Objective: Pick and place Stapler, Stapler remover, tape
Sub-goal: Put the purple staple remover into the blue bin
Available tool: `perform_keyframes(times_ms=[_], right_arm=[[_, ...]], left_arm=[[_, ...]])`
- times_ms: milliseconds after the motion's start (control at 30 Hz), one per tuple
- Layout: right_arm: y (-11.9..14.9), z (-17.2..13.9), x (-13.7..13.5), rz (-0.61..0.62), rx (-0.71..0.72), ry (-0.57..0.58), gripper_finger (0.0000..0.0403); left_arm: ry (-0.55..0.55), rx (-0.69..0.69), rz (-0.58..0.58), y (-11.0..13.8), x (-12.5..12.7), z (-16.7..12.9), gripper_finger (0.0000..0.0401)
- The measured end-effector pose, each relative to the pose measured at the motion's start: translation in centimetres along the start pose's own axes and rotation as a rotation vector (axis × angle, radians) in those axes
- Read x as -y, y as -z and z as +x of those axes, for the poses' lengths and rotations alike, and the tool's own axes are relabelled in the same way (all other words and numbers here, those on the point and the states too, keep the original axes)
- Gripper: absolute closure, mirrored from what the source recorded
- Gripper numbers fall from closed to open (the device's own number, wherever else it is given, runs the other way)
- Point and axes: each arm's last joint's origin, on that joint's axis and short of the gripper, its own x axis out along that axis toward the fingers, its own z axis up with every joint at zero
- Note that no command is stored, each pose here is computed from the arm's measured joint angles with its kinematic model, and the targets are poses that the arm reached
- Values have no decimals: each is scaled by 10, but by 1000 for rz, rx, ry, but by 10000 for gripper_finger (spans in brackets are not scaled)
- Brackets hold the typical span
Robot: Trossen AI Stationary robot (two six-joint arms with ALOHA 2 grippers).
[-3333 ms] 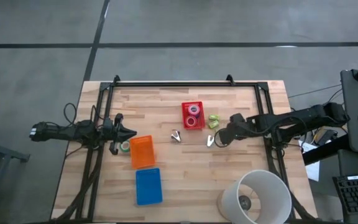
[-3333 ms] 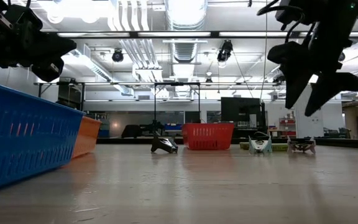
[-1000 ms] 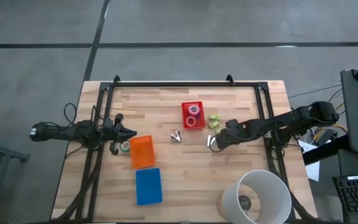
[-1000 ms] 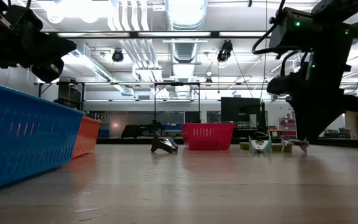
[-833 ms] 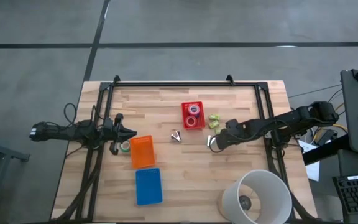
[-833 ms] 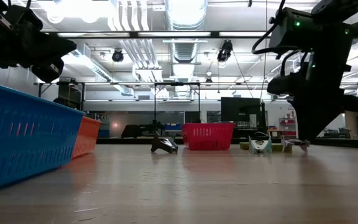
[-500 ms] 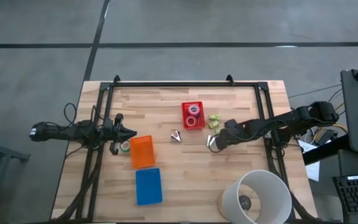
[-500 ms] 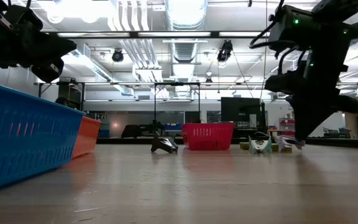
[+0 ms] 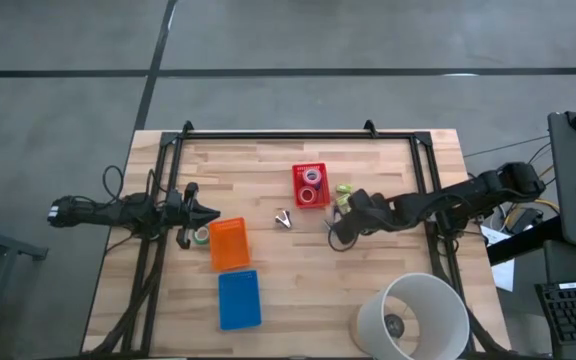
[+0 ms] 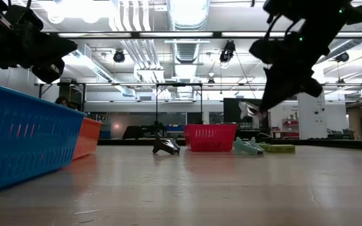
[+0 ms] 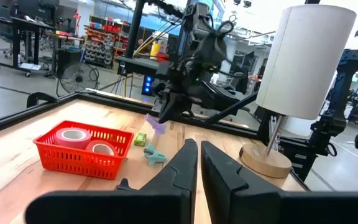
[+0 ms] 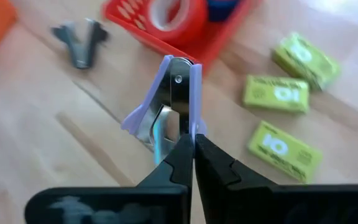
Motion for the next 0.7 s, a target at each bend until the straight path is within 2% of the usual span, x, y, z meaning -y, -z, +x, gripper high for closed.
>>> perform_keyframes(times_ms=[167, 400, 533, 700], right_arm=[[2, -8, -13, -106, 91, -45, 394], [-5, -14, -31, -217, 236, -165, 394], [-10, -15, -37, -272, 266, -243, 394], [-17, -16, -40, -326, 304, -288, 394]], left_arm=[[0, 0, 0, 0, 0, 0, 377], [-1, 0, 0, 0, 0, 0, 378], [0, 0, 0, 0, 0, 0, 376], [0, 0, 0, 0, 0, 0, 377]])
